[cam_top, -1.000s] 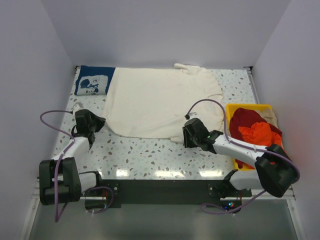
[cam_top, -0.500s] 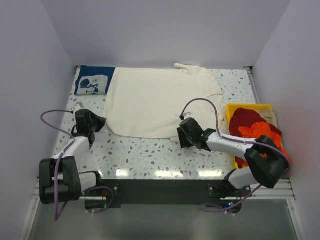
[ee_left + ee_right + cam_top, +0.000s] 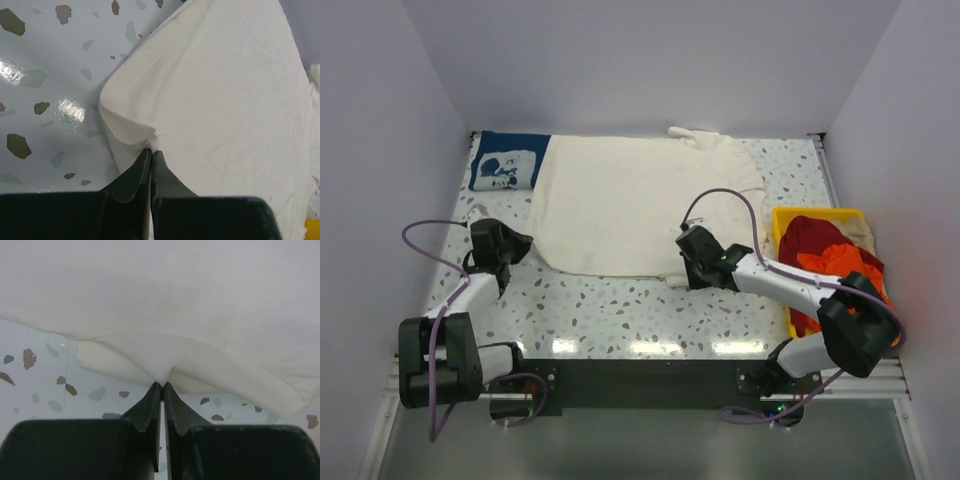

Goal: Fold and stack the t-shirts
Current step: Flatten the tshirt out

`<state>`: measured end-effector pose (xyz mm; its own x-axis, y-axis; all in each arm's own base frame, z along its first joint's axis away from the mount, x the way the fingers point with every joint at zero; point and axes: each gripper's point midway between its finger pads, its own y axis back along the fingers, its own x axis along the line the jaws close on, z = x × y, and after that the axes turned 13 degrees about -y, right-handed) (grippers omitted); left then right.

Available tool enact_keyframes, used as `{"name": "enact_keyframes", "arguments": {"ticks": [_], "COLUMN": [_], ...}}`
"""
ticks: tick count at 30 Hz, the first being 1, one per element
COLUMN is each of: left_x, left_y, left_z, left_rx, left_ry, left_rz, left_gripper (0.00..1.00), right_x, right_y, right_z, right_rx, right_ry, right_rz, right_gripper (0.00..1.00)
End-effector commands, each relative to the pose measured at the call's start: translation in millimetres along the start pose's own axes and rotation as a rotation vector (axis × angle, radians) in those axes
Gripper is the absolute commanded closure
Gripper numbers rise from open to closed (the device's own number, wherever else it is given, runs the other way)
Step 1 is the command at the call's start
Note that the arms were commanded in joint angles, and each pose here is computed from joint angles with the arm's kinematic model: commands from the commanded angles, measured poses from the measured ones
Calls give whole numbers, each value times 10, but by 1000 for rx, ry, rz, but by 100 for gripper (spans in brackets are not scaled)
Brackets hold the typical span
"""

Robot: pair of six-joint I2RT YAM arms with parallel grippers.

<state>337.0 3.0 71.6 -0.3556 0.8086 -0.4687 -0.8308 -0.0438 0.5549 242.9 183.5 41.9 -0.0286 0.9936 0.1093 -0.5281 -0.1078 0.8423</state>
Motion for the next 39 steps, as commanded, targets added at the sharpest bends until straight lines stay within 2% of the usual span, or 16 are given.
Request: {"name": "enact_keyframes", "arguments": {"ticks": [1,7,10,12,14,16,17,23,29,39], "left_x": [-106,-128,-126,-128,-133,-139,-121,-105,-122,-123], "left_y": [28,45,40,38,38,48,53,136,143,140], "left_z": [137,159,155,163,169,182,177,257,254,216], "left_rx": [-53,-56,-55,-57,-58,-60,-58,-96,-99,-90], "left_ry": [-7,3,6,8,9,11,12,7,14,11], "left_rz": [-39,-43,-43,-42,-43,-43,-32,-16,-27,-36], "left_gripper": [100,100,100,100,100,100,100,100,100,100], "right_x": [-6,65,98,102,138,108,77,-416,-819,-838], "right_y": [385,753,822,773,738,698,695,728,537,188], "right_z": [64,55,120,143,179,211,225,86,-123,-227], "right_rx": [31,115,116,124,123,93,76,-17,-27,-46], "right_ry": [-18,0,12,18,10,-31,-52,-281,-595,-828], "right_rz": [10,67,72,51,42,19,9,-93,-59,-20], "right_gripper": [94,95,93,82,65,54,46,47,48,48]}}
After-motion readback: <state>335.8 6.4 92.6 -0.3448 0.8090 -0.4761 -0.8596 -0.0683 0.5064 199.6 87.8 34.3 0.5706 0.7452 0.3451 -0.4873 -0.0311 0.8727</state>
